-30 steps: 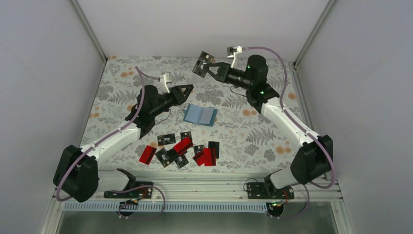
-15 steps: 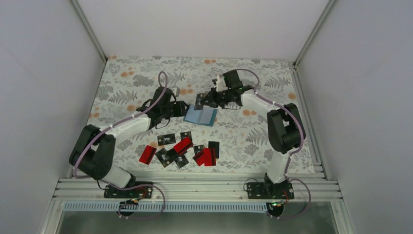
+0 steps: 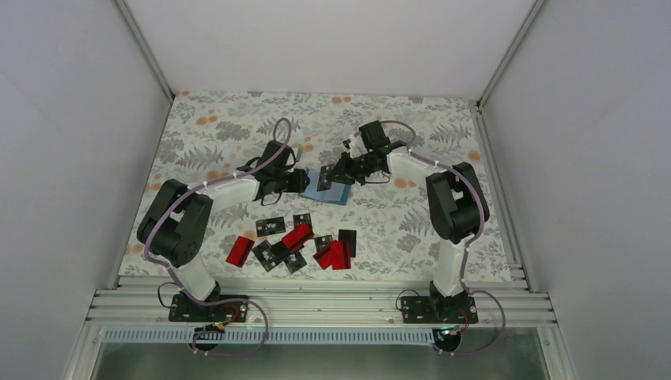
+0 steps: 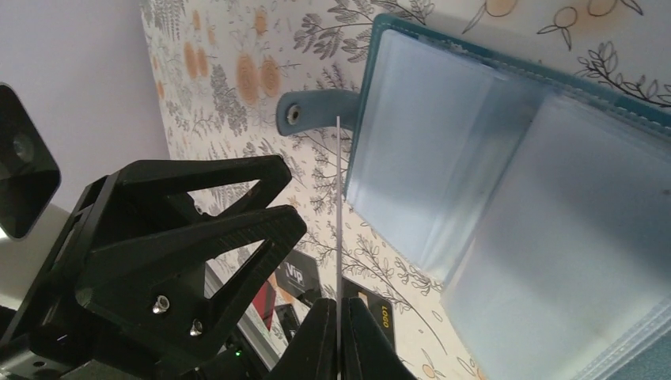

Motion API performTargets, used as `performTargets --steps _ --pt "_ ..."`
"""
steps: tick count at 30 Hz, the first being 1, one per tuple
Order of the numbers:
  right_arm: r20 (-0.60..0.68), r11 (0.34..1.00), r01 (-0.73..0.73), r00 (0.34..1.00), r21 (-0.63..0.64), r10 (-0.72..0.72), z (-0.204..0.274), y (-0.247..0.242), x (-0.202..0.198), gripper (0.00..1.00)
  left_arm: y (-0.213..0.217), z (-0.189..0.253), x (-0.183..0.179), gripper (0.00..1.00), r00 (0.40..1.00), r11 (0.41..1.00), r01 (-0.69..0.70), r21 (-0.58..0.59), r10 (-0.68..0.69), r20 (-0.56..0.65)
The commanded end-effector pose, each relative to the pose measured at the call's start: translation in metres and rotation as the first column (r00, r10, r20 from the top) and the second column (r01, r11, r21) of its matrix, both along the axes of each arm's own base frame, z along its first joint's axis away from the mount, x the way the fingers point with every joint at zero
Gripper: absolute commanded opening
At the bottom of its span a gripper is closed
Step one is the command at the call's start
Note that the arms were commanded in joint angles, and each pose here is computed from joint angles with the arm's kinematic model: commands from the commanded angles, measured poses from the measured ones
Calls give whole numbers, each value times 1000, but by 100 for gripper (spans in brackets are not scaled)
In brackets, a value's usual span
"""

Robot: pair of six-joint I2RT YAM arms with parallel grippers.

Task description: Put the credit cards into the card holder

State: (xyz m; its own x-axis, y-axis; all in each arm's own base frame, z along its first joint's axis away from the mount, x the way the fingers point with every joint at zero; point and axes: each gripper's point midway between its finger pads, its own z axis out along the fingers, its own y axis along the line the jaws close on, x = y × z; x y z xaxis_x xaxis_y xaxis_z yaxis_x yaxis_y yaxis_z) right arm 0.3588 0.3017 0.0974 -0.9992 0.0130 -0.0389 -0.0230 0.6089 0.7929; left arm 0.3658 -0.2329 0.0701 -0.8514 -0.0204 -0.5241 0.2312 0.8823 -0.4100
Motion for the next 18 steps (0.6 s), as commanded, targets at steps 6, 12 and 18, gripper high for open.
performTargets --steps 6,12,18 --pt "-53 999 1 999 -38 -3 -22 -6 -9 4 4 -13 7 40 1000 995 22 94 -23 11" --pt "-69 999 -1 998 -51 -2 -32 -8 -13 4 6 -24 9 40 1000 991 20 132 -20 4" --pt "-81 998 -4 997 -62 -1 -41 -9 -14 4 5 -28 9 40 1000 990 27 141 -28 -1"
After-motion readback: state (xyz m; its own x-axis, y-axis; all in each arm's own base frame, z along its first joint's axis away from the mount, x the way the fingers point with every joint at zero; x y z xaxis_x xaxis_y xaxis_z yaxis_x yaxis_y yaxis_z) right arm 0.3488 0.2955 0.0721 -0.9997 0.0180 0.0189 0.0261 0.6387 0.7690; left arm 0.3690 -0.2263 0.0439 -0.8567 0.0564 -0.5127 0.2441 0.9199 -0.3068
